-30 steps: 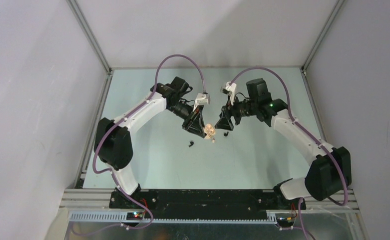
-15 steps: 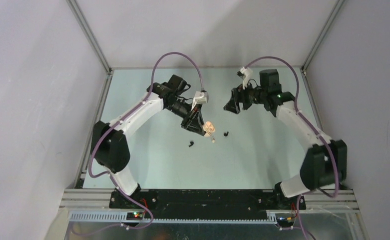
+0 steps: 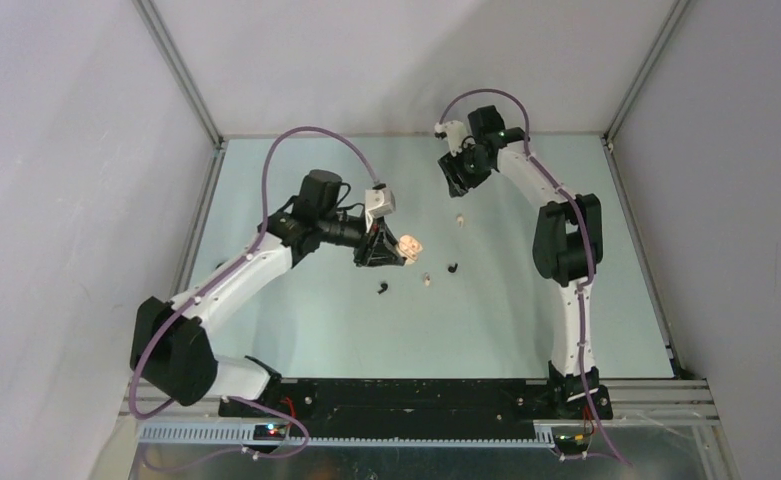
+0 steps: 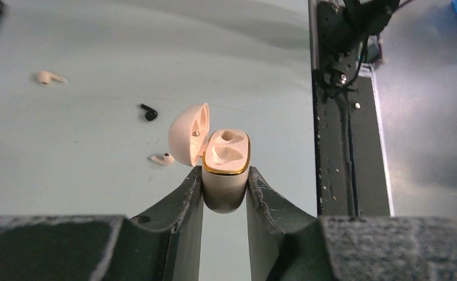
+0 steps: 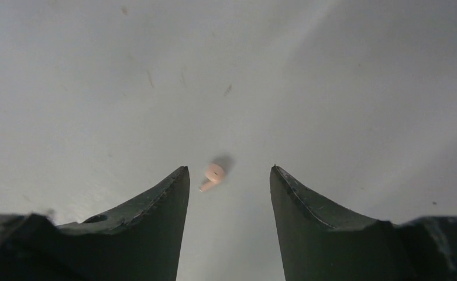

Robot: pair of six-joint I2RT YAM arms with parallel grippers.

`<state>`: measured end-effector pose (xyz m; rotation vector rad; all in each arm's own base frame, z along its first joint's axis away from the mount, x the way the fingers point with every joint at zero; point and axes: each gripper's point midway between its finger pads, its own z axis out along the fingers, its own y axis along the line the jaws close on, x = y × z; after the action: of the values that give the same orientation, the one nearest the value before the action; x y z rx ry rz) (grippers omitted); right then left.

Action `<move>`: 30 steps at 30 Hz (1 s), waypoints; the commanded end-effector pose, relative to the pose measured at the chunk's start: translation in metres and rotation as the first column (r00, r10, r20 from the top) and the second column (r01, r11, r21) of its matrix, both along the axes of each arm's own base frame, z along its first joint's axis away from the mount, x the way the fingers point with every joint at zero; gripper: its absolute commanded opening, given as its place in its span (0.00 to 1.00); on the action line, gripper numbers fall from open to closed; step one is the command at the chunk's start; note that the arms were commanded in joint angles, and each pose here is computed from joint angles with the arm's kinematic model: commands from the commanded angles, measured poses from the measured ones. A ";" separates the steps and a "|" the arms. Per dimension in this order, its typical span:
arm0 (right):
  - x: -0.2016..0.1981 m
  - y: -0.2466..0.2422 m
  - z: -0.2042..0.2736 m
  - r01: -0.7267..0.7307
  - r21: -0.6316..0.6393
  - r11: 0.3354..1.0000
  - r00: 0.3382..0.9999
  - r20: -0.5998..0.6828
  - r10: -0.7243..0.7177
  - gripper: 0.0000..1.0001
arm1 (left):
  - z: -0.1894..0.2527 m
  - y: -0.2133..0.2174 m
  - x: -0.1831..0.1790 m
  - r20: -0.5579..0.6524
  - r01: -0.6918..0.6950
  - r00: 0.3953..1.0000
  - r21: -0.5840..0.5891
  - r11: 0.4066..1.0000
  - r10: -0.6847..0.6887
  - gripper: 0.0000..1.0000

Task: Insert the wireless bluetooth earbuds into the charging case
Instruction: Pick up the right earbud from the center of the board.

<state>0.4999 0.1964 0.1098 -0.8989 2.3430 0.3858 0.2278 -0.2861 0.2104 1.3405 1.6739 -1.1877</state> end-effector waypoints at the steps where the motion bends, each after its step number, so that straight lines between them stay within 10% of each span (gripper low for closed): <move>1: -0.010 -0.019 -0.008 -0.193 -0.250 0.949 0.980 0.007 0.201 0.58 | 0.046 -0.001 0.020 0.145 -0.084 0.984 -0.122 0.989 0.102 0.00; 30: -0.023 -0.010 -0.075 -0.459 -0.444 0.769 0.883 -0.133 0.450 0.46 | 0.017 0.019 0.006 0.172 -0.066 0.982 -0.057 0.996 0.075 0.00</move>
<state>0.4634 0.1800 0.0270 -1.6988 2.3064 0.0400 0.2311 -0.2650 0.2218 1.2920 1.5992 -1.0430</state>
